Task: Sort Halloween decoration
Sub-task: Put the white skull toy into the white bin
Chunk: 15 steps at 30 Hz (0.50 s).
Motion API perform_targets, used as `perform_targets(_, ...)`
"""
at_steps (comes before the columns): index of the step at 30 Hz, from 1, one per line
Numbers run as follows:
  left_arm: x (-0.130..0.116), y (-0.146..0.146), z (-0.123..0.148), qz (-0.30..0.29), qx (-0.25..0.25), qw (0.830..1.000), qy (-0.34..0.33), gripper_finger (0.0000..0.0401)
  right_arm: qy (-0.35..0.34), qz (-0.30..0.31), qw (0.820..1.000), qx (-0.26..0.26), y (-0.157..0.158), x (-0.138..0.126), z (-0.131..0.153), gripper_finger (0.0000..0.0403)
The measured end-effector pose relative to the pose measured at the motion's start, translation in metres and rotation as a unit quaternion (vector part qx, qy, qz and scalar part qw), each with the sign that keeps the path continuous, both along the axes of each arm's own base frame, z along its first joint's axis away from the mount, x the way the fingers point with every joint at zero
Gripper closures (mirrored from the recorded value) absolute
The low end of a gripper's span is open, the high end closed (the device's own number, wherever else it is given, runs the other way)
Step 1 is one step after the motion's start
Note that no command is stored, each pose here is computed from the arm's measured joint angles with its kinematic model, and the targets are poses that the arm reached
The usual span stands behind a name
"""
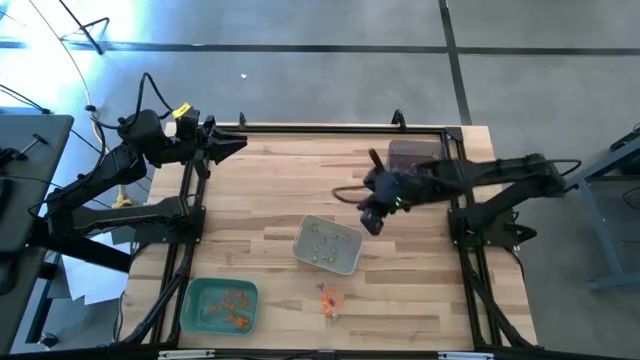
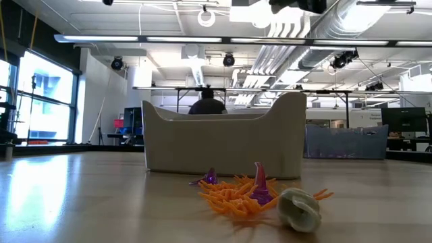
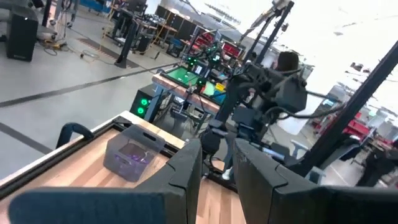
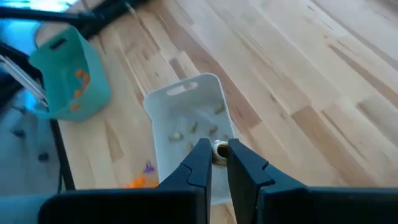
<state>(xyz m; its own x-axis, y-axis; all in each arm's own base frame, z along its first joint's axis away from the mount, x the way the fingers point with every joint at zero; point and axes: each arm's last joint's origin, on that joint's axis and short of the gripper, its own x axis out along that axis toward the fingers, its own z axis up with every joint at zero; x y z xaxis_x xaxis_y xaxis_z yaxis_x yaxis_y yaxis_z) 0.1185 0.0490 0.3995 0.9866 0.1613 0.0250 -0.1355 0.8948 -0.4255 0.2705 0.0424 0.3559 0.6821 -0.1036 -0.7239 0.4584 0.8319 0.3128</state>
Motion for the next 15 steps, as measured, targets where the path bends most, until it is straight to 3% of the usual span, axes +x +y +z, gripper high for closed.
perform_targets(3, 0.0, 0.001, 0.0, 0.018, -0.009, 1.0, -0.002, 0.0325, 0.04, 0.017, 0.999, 0.005, -0.009, 0.014, 0.017, 0.0378)
perform_targets(10, -0.001, 0.003, 0.0, 0.047, -0.026, 0.999, -0.005, 0.0325, 0.088, 0.078, 0.992, -0.052, -0.016, 0.053, 0.046, 0.0378)
perform_targets(15, -0.001, 0.003, 0.0, 0.048, -0.048, 0.998, -0.01, 0.0325, 0.155, 0.076, 0.984, -0.049, -0.023, 0.067, 0.053, 0.0378)
